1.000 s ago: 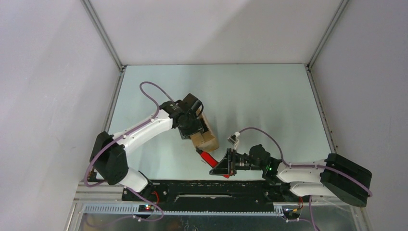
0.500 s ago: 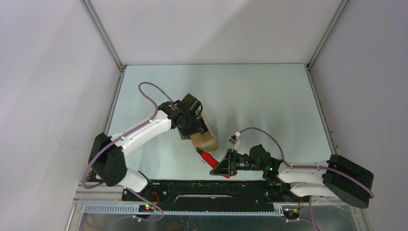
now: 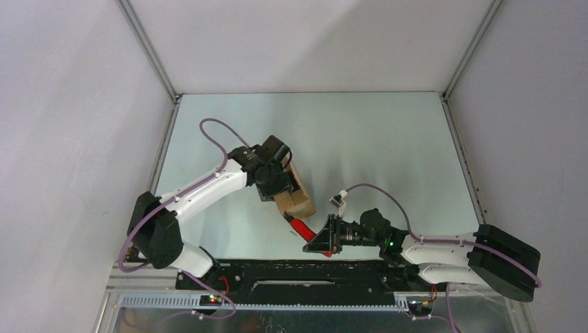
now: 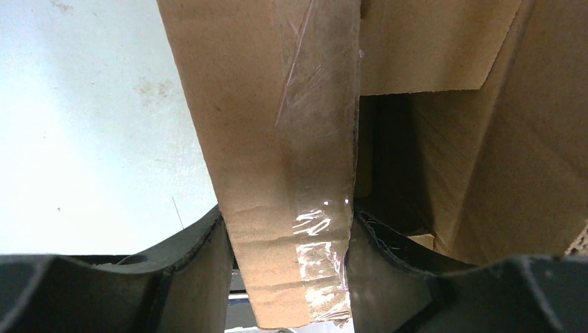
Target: Unpack the express box
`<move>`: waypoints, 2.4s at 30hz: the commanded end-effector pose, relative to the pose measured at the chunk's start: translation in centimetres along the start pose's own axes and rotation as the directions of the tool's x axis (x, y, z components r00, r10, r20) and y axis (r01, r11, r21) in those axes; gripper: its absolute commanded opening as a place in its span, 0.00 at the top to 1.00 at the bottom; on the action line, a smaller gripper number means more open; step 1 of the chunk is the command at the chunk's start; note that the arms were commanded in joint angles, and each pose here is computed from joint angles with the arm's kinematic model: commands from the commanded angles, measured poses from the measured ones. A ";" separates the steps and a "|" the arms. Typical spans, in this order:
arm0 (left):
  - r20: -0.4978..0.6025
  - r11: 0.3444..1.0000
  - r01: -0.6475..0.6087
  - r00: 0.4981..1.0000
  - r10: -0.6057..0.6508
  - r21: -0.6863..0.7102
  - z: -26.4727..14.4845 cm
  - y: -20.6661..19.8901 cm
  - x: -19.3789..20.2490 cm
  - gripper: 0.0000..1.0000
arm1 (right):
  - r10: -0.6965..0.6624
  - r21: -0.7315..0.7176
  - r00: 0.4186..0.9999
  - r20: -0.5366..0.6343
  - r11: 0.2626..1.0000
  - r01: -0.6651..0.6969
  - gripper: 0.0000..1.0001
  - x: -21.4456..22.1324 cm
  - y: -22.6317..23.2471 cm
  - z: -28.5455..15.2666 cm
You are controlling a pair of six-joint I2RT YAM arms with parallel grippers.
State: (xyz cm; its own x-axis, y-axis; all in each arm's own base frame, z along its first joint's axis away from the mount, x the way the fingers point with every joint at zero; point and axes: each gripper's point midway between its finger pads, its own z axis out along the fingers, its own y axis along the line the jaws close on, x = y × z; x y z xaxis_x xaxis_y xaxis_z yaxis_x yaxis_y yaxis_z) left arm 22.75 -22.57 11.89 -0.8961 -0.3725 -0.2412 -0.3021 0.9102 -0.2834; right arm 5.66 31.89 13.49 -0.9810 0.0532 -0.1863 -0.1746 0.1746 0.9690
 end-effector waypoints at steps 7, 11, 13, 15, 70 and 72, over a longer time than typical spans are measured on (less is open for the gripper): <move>0.015 0.999 -0.019 1.000 0.018 0.048 -0.8 -0.4 0.1 0.88 | -0.049 -0.081 0.998 0.029 0.995 0.051 1.00 -0.9 2.8 0.4; 0.014 0.999 -0.017 1.000 0.017 0.047 -0.7 -0.5 0.0 0.88 | -0.051 -0.079 0.998 0.031 0.995 0.054 1.00 -0.9 2.8 0.4; 0.014 0.999 -0.019 1.000 0.018 0.045 -0.7 -0.4 0.1 0.89 | -0.051 -0.079 0.998 0.030 0.995 0.053 1.00 -0.8 2.8 0.4; 0.016 0.999 -0.018 1.000 0.017 0.046 -0.8 -0.4 0.0 0.89 | -0.053 -0.080 0.998 0.032 0.995 0.055 1.00 -0.9 2.9 0.4; 0.030 0.999 -0.015 0.999 0.013 0.044 -1.4 -0.6 -0.5 0.90 | -0.032 -0.060 0.999 0.031 0.998 0.034 1.00 -0.4 2.1 0.2; 0.030 0.999 -0.015 0.999 0.014 0.043 -1.4 -0.5 -0.4 0.90 | -0.031 -0.058 0.999 0.032 0.998 0.033 1.00 -0.5 2.0 0.2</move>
State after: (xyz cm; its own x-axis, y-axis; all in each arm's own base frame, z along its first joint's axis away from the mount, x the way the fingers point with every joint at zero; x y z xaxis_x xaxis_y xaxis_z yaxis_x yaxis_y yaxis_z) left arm 22.64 -22.47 11.84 -0.8971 -0.3716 -0.2388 -0.3035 0.9113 -0.2782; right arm 5.38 31.89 13.92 -0.9794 0.0562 -0.1938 -0.1822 0.1662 0.9691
